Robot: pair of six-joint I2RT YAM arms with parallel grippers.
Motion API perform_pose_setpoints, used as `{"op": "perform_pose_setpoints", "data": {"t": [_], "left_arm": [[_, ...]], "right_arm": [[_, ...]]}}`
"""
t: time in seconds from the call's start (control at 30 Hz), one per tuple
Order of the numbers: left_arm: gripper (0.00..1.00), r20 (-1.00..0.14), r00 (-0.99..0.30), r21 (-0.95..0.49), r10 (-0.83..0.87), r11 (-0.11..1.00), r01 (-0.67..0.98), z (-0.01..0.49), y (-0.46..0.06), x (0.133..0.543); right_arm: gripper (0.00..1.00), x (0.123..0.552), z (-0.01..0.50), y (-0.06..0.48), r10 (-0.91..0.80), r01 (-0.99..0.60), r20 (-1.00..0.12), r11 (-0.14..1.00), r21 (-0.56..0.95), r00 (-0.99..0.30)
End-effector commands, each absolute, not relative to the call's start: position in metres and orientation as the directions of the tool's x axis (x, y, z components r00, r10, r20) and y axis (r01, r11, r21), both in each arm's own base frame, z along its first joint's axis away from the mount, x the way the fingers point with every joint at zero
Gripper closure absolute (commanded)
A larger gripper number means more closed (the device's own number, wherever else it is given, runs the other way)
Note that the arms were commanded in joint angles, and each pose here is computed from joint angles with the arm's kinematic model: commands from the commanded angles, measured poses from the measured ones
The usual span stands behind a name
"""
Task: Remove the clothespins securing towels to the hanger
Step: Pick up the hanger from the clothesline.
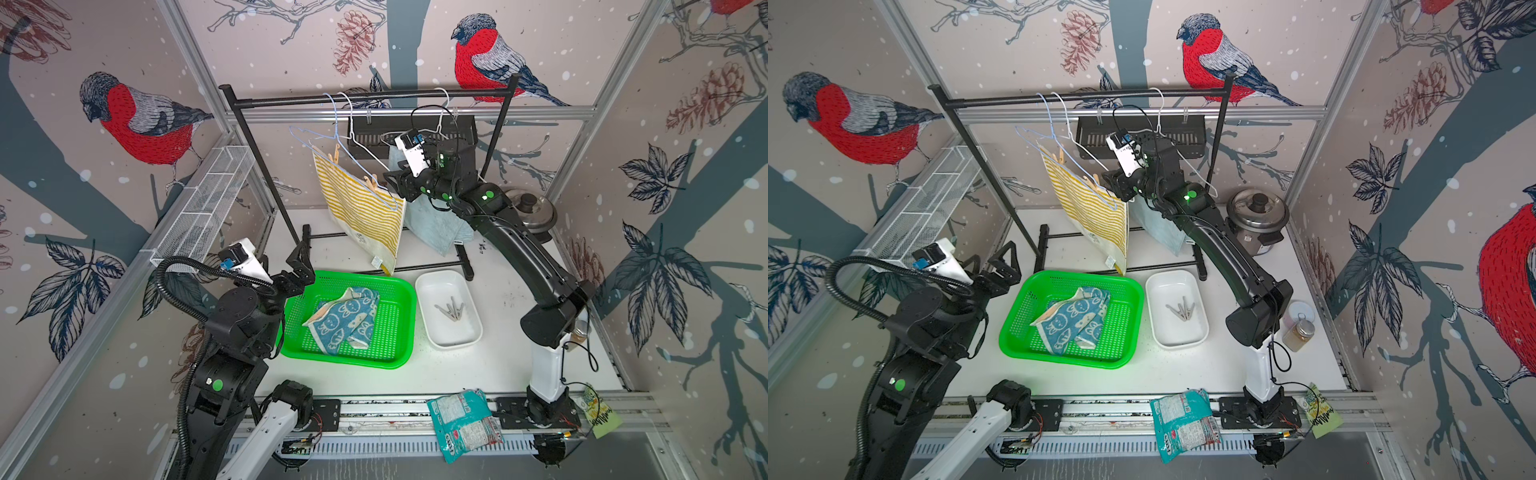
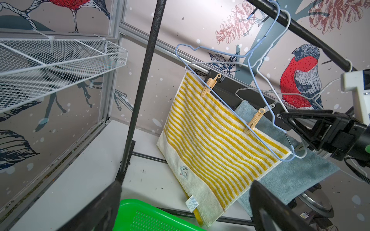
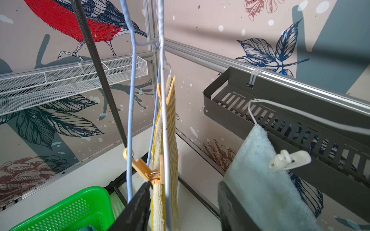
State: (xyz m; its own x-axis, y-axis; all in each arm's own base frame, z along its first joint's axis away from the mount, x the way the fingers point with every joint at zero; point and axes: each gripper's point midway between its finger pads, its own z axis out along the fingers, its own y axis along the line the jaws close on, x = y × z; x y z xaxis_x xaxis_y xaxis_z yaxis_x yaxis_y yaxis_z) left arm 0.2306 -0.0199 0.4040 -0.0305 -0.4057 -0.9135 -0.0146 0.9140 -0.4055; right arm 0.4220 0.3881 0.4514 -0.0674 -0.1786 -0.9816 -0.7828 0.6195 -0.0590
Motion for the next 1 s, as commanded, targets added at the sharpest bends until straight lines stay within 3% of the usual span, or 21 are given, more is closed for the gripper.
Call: {"op": "perform_pose_setpoints", "data": {"t": [0.0, 0.13, 0.33, 0.47, 0.67, 0.97], "left_arm": [[0.01, -0.912, -0.005, -0.409, -0.409, 0.912, -0.023, 0.409, -0.017, 0.231], [0.01, -0.913, -0.003, -0.408, -0.408, 0.913, -0.029, 0.409, -0.015, 0.229], [0.02, -0.914, 0.008, -0.407, -0.407, 0.912, -0.045, 0.411, -0.010, 0.225], [0.02, -0.915, 0.012, -0.403, -0.403, 0.914, -0.049, 0.413, -0.009, 0.223], [0.02, -0.915, 0.014, -0.402, -0.402, 0.914, -0.046, 0.414, -0.009, 0.223], [0.01, -0.909, 0.005, -0.417, -0.417, 0.908, -0.040, 0.410, -0.011, 0.224]], "right_arm": [[0.48, 0.425, 0.449, 0.396, -0.166, -0.796, -0.984, 0.603, -0.052, -0.061], [0.55, 0.430, 0.443, 0.403, -0.172, -0.805, -0.983, 0.592, -0.050, -0.066], [0.97, 0.424, 0.458, 0.404, -0.143, -0.810, -0.989, 0.584, -0.056, -0.034], [0.99, 0.422, 0.471, 0.398, -0.132, -0.782, -0.991, 0.618, -0.075, -0.010], [1.00, 0.440, 0.480, 0.374, -0.154, -0.641, -0.988, 0.757, -0.124, 0.009], [1.00, 0.447, 0.490, 0.366, -0.157, -0.590, -0.986, 0.792, -0.156, 0.050]]}}
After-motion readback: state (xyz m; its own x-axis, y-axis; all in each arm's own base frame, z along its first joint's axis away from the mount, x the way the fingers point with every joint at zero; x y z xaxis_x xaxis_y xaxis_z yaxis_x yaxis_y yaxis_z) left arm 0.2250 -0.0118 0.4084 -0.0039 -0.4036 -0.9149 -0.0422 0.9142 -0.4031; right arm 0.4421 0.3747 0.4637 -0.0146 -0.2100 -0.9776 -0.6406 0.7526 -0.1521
